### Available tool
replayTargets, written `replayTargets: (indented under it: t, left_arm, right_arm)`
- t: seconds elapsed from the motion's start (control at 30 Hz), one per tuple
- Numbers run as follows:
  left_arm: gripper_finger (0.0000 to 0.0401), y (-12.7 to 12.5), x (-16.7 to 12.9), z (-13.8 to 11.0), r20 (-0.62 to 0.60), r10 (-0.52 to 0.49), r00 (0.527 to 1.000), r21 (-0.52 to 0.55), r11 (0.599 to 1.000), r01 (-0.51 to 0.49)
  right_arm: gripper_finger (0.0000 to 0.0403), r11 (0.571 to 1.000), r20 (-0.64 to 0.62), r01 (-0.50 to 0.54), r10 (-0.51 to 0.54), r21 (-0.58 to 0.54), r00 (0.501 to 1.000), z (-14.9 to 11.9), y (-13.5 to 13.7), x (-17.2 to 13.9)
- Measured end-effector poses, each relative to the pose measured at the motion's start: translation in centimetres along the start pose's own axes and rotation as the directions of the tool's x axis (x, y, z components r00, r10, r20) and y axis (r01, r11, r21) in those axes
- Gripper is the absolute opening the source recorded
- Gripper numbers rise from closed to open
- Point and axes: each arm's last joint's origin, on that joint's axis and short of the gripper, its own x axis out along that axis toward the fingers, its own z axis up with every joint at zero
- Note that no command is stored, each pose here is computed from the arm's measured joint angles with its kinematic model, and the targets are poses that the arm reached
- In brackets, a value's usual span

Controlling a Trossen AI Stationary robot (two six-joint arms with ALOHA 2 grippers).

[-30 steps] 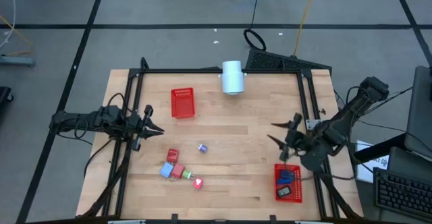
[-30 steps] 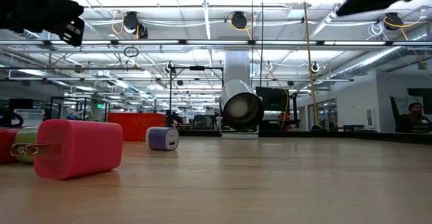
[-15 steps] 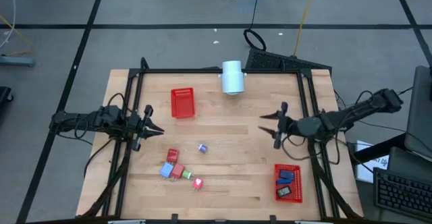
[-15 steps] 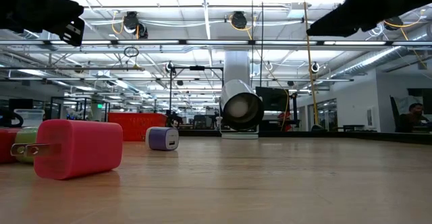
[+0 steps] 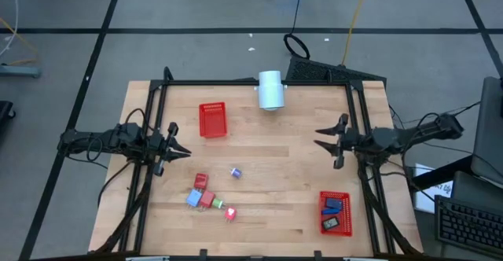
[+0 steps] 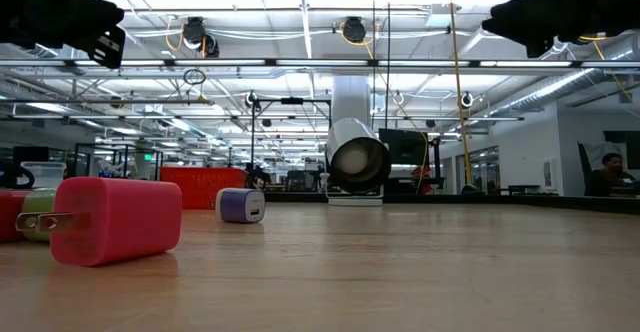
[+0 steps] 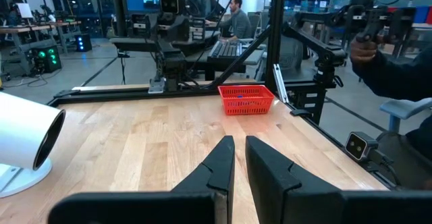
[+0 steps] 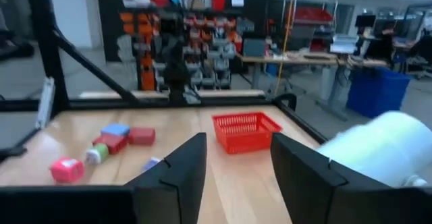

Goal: Pick & Place Office items
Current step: Put the purple charger adapter into the top red bin

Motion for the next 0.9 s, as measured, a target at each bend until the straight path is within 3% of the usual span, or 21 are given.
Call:
replayTargets:
  t: [0.6,0.9]
  left_arm:
    - [0.0042,0.0,0.0,0.0,0.000,0.000,1.000,0.000,1.000,0.000]
    - [0.0042,0.0,0.0,0.0,0.000,0.000,1.000,0.000,1.000,0.000]
  right_arm:
    - [0.0137,1.000,0.111,-0.012,0.009,0.025,0.994,-1.9,-0.5,-1.2]
    - [0.0134,0.997,0.106,0.071,-0.073,0.019,0.992,-2.0,-1.4,-1.0]
